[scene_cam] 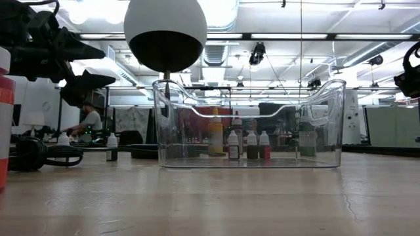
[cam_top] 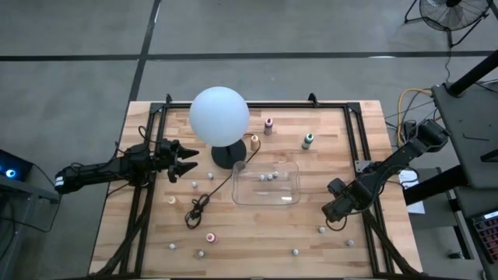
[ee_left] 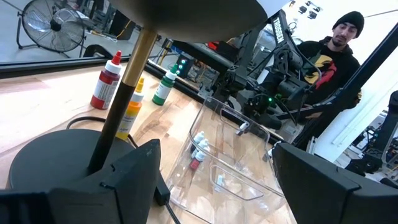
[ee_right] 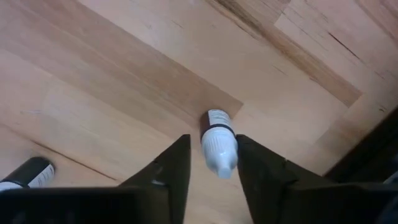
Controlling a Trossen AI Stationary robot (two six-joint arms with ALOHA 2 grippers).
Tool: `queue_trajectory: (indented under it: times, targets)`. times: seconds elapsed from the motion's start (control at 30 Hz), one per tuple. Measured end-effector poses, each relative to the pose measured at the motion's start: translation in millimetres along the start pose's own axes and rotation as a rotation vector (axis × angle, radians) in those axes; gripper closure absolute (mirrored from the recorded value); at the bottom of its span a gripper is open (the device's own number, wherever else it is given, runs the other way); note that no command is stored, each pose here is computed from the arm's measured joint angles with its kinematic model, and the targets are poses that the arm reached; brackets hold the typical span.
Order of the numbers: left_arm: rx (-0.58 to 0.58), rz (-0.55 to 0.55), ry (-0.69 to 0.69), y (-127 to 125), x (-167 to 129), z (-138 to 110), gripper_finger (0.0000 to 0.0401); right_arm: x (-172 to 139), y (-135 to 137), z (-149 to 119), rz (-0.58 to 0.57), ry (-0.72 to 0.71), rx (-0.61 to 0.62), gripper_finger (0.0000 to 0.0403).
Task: Pick & Place food coloring
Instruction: Put the small black food coloring bottle into the transparent bin
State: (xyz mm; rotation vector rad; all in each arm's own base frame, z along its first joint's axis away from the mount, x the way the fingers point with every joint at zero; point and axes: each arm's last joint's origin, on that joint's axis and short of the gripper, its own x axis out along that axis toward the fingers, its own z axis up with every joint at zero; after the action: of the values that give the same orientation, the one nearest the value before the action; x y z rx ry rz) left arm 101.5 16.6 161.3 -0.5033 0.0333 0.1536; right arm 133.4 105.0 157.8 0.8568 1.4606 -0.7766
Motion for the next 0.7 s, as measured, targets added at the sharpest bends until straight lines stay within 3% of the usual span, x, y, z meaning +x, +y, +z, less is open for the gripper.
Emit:
queue_trajectory:
  times: [0.27, 0.7]
  targets:
    - [0.0, 0.0, 0.0, 0, 0, 0, 0.0122, -3, 2, -1, 0.01, 0.008, -0.013, 0.0345]
    - [0.0, 0.0, 0.0, 0, 0, 0, 0.0122, -61, 18, -1, -0.009, -0.001, -0.207, 0.034]
